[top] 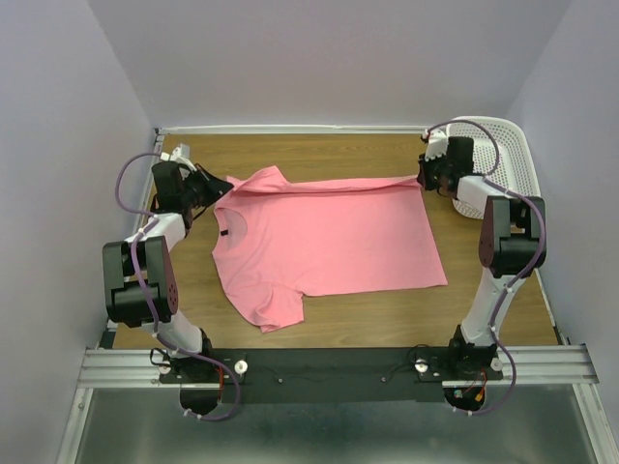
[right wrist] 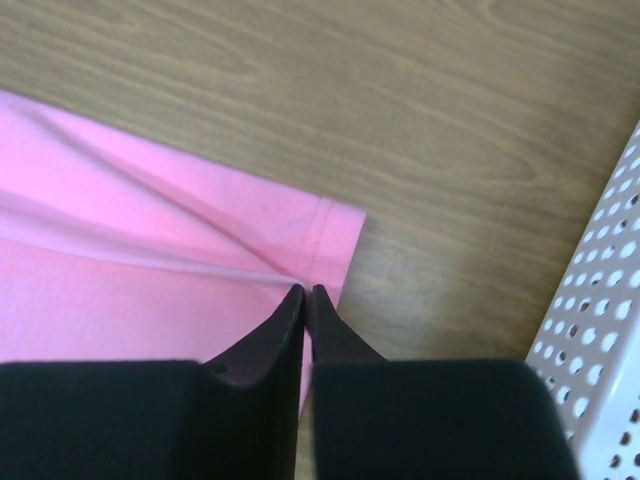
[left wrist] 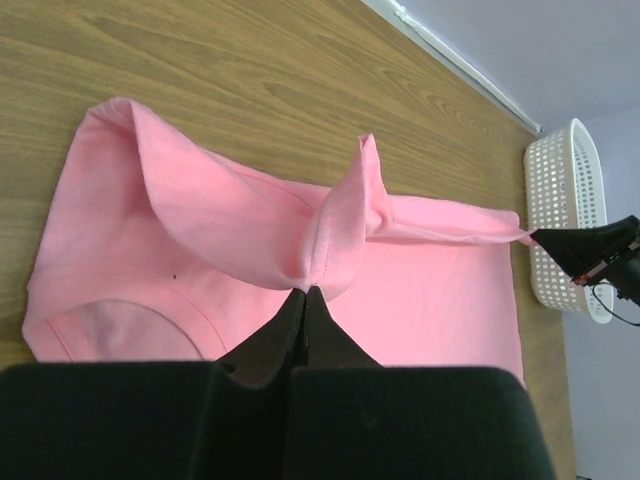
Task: Fold and stack the t-shirts
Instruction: Fold the tshirt
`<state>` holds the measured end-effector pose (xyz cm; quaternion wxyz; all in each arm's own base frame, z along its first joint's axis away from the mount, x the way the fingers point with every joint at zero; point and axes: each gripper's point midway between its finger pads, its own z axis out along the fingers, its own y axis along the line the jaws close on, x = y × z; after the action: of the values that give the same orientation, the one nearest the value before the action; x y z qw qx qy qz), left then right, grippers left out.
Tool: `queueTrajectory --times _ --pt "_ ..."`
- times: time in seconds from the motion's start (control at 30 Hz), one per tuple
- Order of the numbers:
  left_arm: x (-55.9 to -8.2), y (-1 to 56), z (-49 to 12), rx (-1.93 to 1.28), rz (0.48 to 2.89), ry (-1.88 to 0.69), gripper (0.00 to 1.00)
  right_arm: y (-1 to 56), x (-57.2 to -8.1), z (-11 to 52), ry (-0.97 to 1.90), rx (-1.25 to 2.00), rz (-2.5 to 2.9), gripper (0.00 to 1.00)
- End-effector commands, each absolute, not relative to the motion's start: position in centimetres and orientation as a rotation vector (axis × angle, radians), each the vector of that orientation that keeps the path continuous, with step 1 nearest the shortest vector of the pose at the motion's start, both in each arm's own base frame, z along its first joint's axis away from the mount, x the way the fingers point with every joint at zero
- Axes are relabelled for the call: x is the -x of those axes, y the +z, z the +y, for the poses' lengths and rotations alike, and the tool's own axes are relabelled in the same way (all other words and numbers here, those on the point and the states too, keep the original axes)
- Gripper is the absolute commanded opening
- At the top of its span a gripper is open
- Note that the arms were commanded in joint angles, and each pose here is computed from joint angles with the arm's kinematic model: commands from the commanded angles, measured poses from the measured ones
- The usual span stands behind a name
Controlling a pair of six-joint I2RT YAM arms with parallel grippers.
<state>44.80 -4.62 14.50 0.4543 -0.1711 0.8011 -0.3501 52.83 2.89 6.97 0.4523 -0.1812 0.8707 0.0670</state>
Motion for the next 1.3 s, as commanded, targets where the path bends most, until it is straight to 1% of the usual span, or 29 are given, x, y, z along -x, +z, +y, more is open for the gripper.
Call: queueTrajectory --times 0.0,0.03,0.1,0.13,0.2,0.23,0.3,0.47,0.8,0.83,0.9,0.93,1.0,1.03,1.1,1.17,1.23,1.27 --pt "-44.3 15.0 -4.5 0.421 1.959 -0.864 0.0 8.5 -51.9 1.9 0.118 0.465 2.129 0.17" --pt "-44.2 14.8 -4.4 0.424 1.964 -0.863 0.0 8.6 -51.7 1.8 0.106 0.462 2.13 0.24" --pt "-43.8 14.4 -4.5 0.431 1.974 -0.866 0.0 9.3 -51.3 1.7 0.098 0.467 2.119 0.31" --pt "-43.7 14.3 -4.6 0.432 1.977 -0.867 0.0 9.6 -51.2 1.7 0.097 0.471 2.113 0.39" --pt "-43.5 14.3 -4.5 0.429 1.978 -0.864 0.0 10.0 -50.4 1.9 0.109 0.474 2.121 0.44" --pt "-43.3 14.1 -4.6 0.429 1.982 -0.865 0.0 11.1 -50.2 2.2 0.12 0.477 2.101 0.49" --pt "-43.1 14.2 -4.7 0.425 1.981 -0.865 0.0 11.9 -49.9 2.5 0.14 0.483 2.083 0.52" --pt "-42.6 13.9 -4.7 0.426 1.986 -0.862 0.0 13.8 -48.4 4.3 0.253 0.501 2.051 0.53" --pt "-40.8 12.5 -5.0 0.439 2.022 -0.859 0.0 13.8 -47.1 5.9 0.372 0.527 2.071 0.54" --pt "-40.5 12.0 -5.0 0.446 2.035 -0.857 0.01 13.8 -47.0 6.0 0.384 0.532 2.07 0.55" --pt "-39.9 11.4 -5.1 0.452 2.054 -0.86 0.05 13.7 -46.8 6.2 0.397 0.532 2.075 0.55" --pt "-39.4 10.6 -5.2 0.463 2.072 -0.859 0.12 13.8 -46.8 6.3 0.402 0.534 2.072 0.55" --pt "-38.8 10.0 -5.3 0.475 2.092 -0.866 0.18 13.8 -46.8 6.3 0.407 0.536 2.072 0.55" --pt "-38.2 9.5 -5.6 0.481 2.11 -0.882 0.26 13.8 -46.7 6.4 0.414 0.536 2.074 0.55" --pt "-37.6 9.1 -5.9 0.482 2.128 -0.903 0.31 13.9 -46.7 6.5 0.419 0.539 2.072 0.55" --pt "-36.9 9.1 -6.2 0.477 2.133 -0.918 0.33 13.8 -46.7 6.7 0.43 0.545 2.075 0.55" --pt "-36.7 10.5 -5.8 0.446 2.092 -0.862 0.33 13.8 -46.4 7.1 0.447 0.564 2.077 0.55" --pt "-36.7 12.4 -5.3 0.393 2.043 -0.813 0.38 13.7 -46.3 7.3 0.457 0.574 2.079 0.55"
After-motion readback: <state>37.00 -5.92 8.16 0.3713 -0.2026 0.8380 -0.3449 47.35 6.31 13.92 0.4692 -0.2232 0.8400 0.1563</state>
